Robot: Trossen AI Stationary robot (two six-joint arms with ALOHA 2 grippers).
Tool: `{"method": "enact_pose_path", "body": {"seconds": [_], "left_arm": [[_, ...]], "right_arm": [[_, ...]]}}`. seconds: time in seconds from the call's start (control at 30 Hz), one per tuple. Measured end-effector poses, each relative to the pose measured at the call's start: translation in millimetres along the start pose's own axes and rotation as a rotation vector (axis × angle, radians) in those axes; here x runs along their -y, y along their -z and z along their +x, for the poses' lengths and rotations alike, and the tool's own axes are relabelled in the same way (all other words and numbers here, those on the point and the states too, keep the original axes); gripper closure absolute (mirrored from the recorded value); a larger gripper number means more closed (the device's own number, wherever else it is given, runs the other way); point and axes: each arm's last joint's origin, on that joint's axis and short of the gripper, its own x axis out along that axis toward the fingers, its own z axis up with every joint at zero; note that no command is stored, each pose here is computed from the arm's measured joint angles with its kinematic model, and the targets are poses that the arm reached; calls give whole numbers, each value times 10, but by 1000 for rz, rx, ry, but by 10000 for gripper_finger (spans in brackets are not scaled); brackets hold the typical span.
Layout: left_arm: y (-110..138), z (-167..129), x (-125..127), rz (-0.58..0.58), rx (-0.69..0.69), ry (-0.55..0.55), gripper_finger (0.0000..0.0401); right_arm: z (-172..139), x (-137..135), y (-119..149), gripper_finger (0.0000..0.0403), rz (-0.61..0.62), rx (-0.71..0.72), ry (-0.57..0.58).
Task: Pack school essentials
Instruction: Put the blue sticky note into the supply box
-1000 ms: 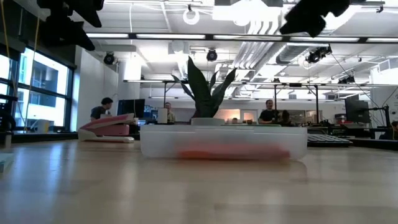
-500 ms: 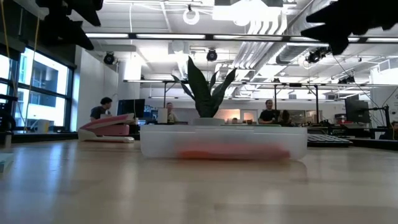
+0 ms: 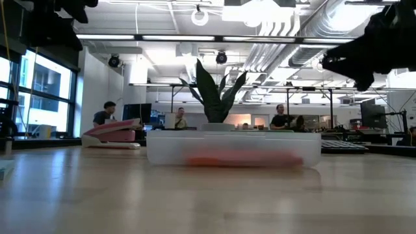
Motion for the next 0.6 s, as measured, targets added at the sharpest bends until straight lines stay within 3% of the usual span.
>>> {"method": "enact_pose_path", "body": {"seconds": [0.27, 0.6], "left_arm": [[146, 133, 84, 42, -57, -39, 172], [324, 173, 157, 62, -163, -26, 172]], "right_arm": [[-31, 75, -13, 229, -93, 44, 196], [-32, 82, 5, 229, -177, 22, 204]]}}
